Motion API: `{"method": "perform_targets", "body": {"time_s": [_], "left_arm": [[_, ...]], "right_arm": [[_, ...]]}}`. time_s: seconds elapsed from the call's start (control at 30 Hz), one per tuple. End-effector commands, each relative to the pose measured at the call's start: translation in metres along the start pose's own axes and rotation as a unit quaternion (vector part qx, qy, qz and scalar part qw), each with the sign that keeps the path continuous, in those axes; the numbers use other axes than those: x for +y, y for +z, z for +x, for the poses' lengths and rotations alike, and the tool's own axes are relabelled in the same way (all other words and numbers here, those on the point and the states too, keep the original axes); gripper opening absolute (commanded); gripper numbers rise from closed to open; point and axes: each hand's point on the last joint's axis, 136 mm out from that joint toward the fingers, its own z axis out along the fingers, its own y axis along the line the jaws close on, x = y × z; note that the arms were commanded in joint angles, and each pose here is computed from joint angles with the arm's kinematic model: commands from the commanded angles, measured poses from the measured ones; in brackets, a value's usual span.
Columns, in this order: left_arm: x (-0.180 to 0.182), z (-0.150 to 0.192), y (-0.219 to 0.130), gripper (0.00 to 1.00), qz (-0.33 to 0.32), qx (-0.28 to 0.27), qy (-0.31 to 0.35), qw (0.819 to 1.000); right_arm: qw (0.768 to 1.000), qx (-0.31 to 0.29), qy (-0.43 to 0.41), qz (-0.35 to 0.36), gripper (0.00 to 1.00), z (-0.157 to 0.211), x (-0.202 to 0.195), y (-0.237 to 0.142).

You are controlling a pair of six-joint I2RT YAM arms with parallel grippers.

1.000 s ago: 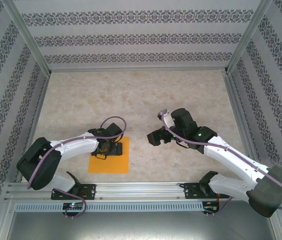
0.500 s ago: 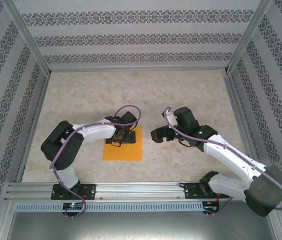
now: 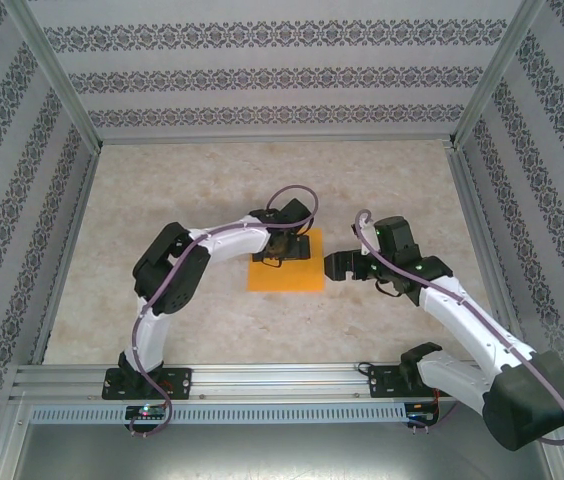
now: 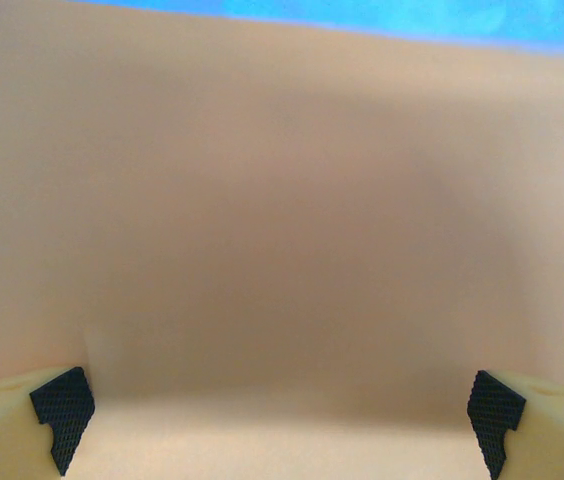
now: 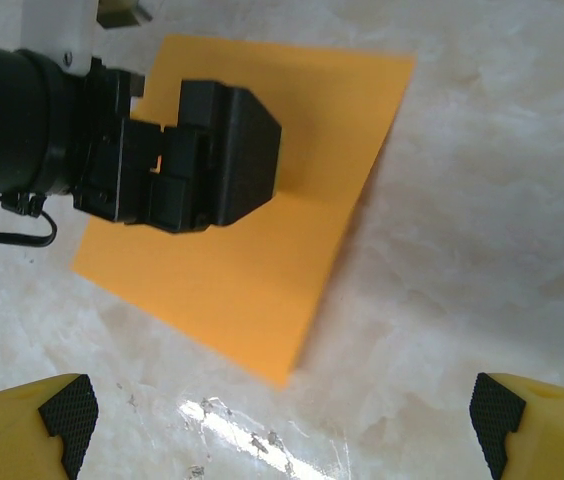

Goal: Fold a paper plane with a square sheet of paper (pick it up from the middle)
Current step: Move the square sheet of paper to the center of the table, then fold the square sheet of paper in half at the center of the table.

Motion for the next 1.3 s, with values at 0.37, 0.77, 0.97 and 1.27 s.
{"method": "perform_targets", "body": {"time_s": [0.37,0.77,0.97,1.27], "left_arm": [[-0.011,0.004,-0.041,1.0,0.03,0.02,0.034,0.999],[0.05,0.014,-0.116,1.0,0.085,0.008,0.144,0.986],[0.079,0.028,-0.121,1.0,0.189,-0.007,0.103,0.977],[0.125,0.04,-0.114,1.0,0.181,-0.02,0.055,0.982]], "right_arm": [[0.998,-0.009,0.038,-0.041,0.98,-0.002,0.017,-0.008],[0.998,0.013,0.027,0.057,0.98,-0.011,0.035,0.018],[0.995,0.026,0.024,0.096,0.98,-0.022,0.047,0.05],[0.984,0.065,0.016,0.167,0.98,-0.027,0.045,0.102]]}}
